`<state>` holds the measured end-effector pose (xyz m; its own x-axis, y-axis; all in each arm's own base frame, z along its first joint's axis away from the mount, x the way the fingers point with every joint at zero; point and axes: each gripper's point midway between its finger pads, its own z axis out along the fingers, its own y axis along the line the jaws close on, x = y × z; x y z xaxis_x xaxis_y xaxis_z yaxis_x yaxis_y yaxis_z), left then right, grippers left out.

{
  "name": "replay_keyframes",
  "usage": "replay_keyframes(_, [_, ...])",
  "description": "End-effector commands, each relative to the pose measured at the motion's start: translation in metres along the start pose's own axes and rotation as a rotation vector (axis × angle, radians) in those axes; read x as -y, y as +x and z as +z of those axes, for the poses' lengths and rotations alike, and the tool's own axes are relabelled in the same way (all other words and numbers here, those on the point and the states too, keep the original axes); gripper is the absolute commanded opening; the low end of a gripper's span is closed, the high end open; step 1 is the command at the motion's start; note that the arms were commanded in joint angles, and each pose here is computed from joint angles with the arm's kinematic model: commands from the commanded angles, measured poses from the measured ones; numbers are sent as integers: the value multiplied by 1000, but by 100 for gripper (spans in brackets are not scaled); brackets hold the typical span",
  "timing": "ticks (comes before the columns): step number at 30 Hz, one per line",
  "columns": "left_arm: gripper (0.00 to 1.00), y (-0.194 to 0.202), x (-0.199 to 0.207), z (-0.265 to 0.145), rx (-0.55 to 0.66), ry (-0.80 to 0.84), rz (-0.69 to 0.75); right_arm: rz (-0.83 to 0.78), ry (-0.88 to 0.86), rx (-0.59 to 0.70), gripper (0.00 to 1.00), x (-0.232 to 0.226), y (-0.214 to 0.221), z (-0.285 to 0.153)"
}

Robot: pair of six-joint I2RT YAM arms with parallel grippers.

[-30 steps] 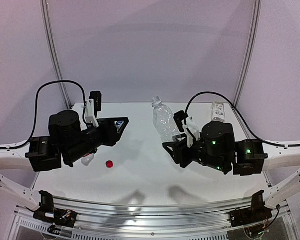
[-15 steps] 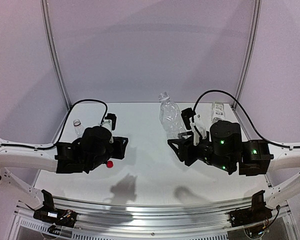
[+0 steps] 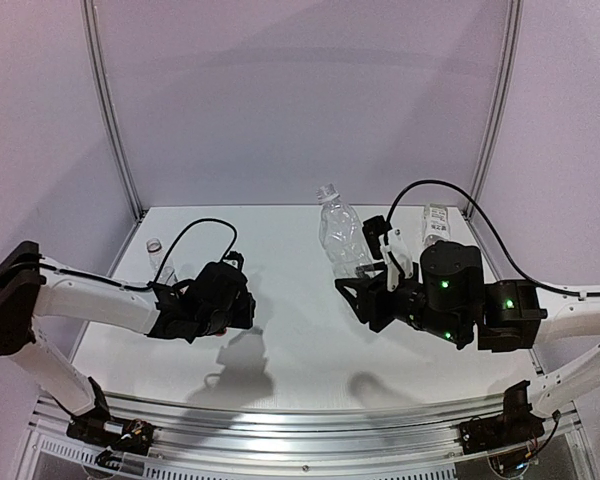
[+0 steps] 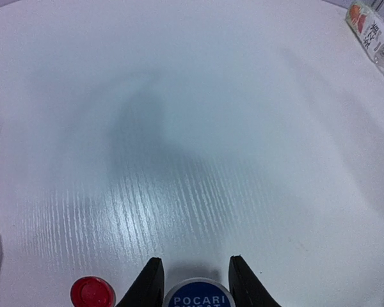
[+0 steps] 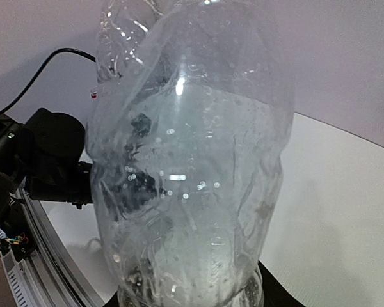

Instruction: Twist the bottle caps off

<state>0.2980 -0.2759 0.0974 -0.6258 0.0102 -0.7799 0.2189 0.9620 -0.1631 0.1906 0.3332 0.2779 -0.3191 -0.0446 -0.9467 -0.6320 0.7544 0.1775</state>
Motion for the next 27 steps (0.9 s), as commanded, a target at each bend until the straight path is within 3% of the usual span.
replay_keyframes(1, [35,13,1,16,-89,25,-28,10,-3,15,0,1,-2,-2])
replay_keyframes(12, [36,38,-14,37,-191,-17,-30,7,-7,12,0,0,-1,-1])
replay_keyframes(27, [44,20,-9,17,-148,2,6,6,-7,11,0,0,-1,0])
